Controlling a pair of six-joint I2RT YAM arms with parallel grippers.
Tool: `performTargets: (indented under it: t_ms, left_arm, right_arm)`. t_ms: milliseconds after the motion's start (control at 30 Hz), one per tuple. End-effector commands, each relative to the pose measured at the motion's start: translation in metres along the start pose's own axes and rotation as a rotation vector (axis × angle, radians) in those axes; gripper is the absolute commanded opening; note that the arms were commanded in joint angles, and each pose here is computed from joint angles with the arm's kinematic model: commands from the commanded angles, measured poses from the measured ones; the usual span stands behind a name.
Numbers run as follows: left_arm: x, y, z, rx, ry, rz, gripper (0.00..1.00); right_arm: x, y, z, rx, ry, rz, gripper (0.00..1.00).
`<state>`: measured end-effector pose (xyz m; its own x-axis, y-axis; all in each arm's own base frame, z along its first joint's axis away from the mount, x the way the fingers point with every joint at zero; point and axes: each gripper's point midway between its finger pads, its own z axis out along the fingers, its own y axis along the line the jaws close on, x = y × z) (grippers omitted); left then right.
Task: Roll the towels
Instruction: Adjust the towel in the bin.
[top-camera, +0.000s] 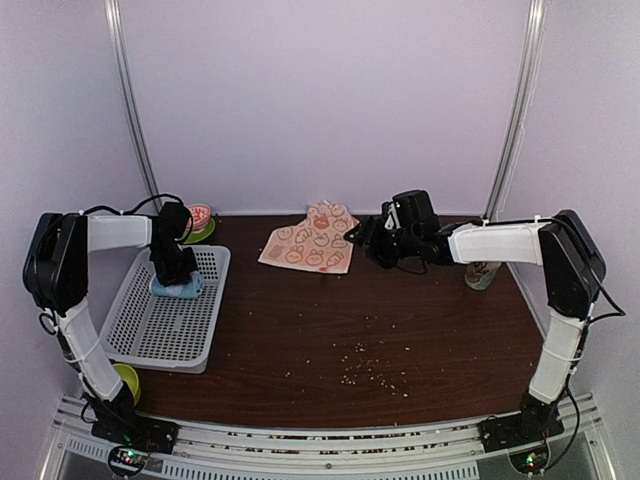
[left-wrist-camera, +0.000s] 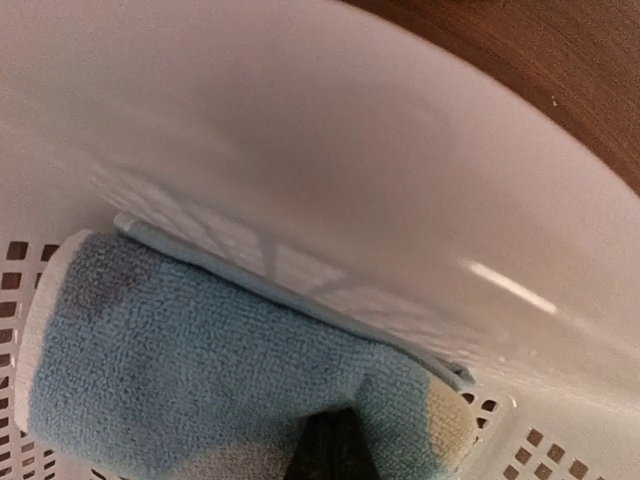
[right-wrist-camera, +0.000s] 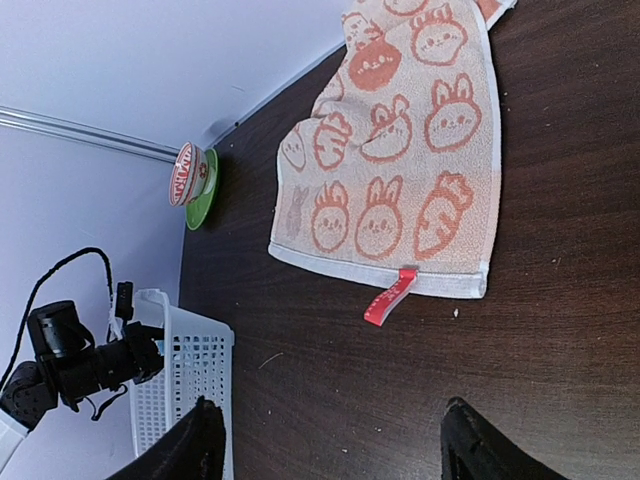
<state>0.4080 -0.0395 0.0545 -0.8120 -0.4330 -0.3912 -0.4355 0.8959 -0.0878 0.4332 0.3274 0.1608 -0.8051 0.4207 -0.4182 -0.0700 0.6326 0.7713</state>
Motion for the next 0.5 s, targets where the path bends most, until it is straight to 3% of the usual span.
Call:
performTargets:
  t_ms: [0,133,467]
  left_arm:
    - [-0.007,-0.004,0.016,0.018,-0.005,0.007,0.0]
    - [-0.01,-0.002,0.013,0.026,-0.01,0.004,0.0]
    - [-0.017,-0.004,-0.041,0.112,-0.085,0.022,0.0]
  right_arm:
    - [-0.001,0.001,0.002,-0.007,0.007,0.002,0.74]
    - [-0.001,0.002,0.002,-0.006,0.014,-0.004,0.74]
    - [-0.012,0.005,0.002,0.037,-0.002,-0.046,0.81]
